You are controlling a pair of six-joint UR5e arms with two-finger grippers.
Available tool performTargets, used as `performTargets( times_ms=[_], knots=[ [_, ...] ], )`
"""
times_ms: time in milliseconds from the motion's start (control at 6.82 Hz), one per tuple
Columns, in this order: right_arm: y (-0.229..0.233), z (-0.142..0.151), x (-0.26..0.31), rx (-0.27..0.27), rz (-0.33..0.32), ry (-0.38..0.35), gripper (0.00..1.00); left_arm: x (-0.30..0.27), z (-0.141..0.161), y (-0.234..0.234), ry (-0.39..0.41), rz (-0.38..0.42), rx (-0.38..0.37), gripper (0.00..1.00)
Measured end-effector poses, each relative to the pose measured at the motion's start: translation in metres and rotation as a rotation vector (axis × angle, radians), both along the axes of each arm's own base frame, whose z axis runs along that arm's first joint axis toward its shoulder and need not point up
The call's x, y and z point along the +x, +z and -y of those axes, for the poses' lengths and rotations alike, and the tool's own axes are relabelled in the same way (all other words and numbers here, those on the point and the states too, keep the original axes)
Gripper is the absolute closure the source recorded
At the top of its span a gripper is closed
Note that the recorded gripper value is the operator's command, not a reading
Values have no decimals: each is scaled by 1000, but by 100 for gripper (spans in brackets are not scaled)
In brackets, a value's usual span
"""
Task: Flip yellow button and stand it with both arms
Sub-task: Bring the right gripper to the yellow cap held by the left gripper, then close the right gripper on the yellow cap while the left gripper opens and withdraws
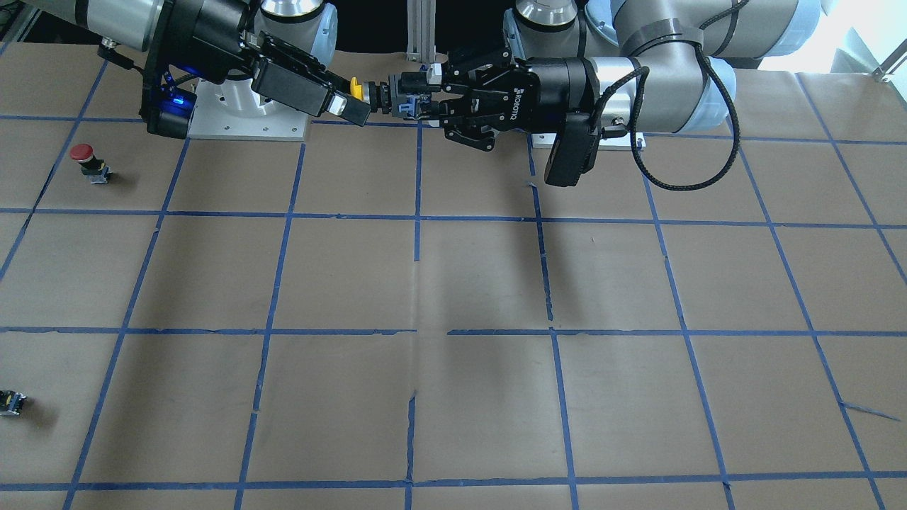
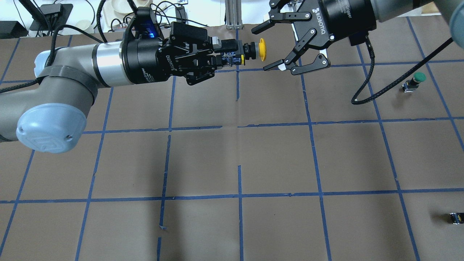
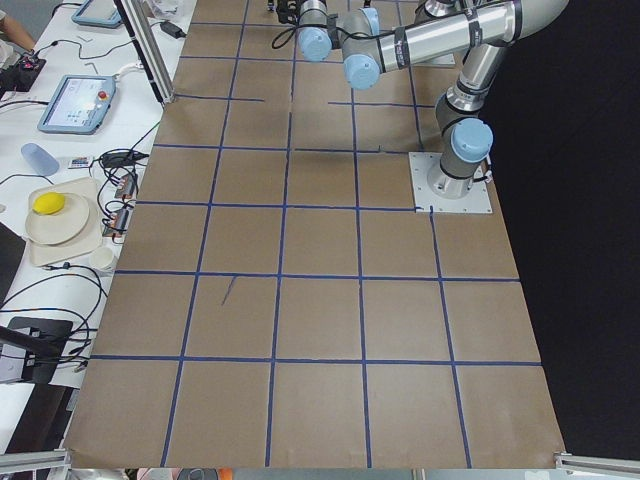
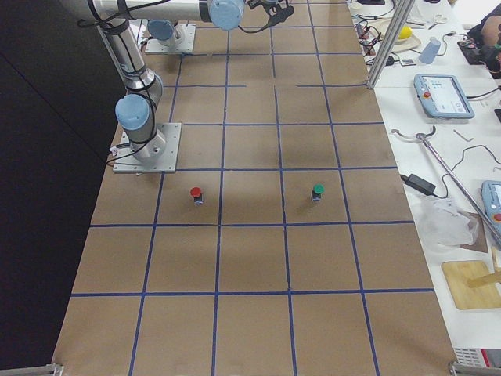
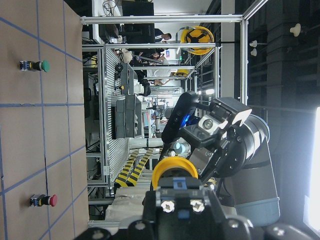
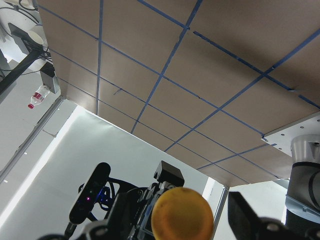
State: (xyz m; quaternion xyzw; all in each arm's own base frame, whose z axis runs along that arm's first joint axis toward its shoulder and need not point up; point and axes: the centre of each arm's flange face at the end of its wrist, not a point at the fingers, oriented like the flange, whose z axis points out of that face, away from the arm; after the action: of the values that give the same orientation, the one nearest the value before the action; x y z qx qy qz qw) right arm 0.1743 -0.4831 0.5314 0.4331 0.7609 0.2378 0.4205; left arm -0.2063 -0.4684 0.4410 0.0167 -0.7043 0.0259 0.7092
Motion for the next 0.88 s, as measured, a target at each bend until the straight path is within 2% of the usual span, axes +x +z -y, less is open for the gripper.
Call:
performTargets(
  times_ms=[147,293,440,586,879],
  knots=[
    [0,0,0,1,2,-1,73,0,-1,1,0,1,-1,94],
    [0,0,0,2,2,-1,76,0,0,0,0,1,0,67],
    [0,0,0,2,6,-2,77,0,1,-1,0,1,3,10],
    [1,1,0,2,13,-4,77,0,2,-2,-1,3,20,3],
    [1,3,-2,2,19,-10,77,0,1,-2,-2,4,60,2]
  ],
)
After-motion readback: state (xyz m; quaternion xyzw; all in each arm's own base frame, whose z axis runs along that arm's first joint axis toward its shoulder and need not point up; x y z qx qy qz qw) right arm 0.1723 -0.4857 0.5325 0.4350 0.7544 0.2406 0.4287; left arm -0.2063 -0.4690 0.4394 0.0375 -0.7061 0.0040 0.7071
